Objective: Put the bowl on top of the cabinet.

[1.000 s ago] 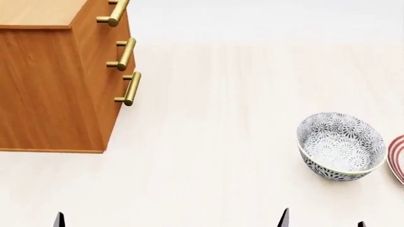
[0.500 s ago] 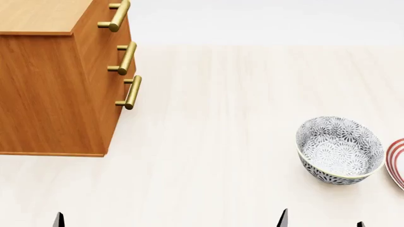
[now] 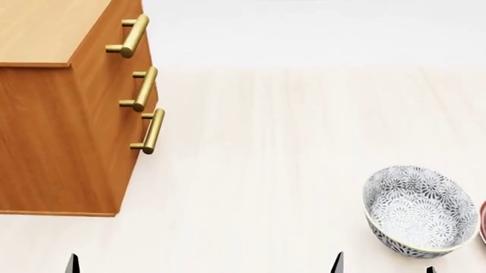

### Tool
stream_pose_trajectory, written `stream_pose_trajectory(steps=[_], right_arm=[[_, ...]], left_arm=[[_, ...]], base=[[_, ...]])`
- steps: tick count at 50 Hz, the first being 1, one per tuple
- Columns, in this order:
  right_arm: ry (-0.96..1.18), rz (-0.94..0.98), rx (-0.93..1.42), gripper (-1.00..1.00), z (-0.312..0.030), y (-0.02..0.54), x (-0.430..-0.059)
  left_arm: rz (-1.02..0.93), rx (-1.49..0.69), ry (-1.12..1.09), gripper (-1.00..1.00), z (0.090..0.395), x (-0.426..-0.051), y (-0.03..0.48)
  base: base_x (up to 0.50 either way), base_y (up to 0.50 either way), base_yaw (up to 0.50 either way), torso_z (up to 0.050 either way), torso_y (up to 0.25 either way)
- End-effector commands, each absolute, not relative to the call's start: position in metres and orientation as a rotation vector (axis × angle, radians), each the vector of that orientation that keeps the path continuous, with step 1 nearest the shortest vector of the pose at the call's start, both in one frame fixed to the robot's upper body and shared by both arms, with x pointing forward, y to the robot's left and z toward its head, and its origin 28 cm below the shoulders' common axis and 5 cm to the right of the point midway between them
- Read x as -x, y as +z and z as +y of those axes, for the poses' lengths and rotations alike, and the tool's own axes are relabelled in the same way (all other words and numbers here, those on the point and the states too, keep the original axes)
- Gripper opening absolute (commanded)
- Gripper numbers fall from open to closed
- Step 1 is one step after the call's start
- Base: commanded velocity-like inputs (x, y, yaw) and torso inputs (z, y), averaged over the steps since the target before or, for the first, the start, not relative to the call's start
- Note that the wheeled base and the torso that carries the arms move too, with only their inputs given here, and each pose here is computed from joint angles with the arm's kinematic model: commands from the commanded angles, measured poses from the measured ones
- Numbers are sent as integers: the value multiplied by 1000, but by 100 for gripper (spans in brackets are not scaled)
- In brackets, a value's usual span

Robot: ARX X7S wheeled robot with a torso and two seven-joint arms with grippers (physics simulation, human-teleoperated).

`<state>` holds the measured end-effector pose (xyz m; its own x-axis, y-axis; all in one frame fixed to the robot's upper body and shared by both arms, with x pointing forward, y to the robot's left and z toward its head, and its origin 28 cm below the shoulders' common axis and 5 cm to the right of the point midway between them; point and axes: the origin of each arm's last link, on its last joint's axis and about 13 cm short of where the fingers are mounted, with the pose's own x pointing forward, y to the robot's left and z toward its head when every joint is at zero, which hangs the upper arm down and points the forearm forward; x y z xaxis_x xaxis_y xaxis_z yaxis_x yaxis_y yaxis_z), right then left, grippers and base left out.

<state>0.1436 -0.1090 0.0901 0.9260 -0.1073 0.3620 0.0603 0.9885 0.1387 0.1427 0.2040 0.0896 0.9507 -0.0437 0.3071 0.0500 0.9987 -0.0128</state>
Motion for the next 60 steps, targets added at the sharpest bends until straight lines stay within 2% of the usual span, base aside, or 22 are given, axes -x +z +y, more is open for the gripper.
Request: stream_pose_trajectory(steps=[1, 25, 60], right_arm=[[-83, -381, -126, 100, -109, 90, -143], [-89, -379, -126, 100, -109, 90, -143], [-84, -379, -120, 100, -107, 89, -144]], left_arm=[[-310, 22, -49, 100, 204, -143, 89], [-311, 23, -47, 100, 204, -143, 90], [-302, 25, -51, 100, 204, -144, 88]], base=[[312, 0, 0, 0, 0], [265, 0, 0, 0, 0], [72, 0, 0, 0, 0]])
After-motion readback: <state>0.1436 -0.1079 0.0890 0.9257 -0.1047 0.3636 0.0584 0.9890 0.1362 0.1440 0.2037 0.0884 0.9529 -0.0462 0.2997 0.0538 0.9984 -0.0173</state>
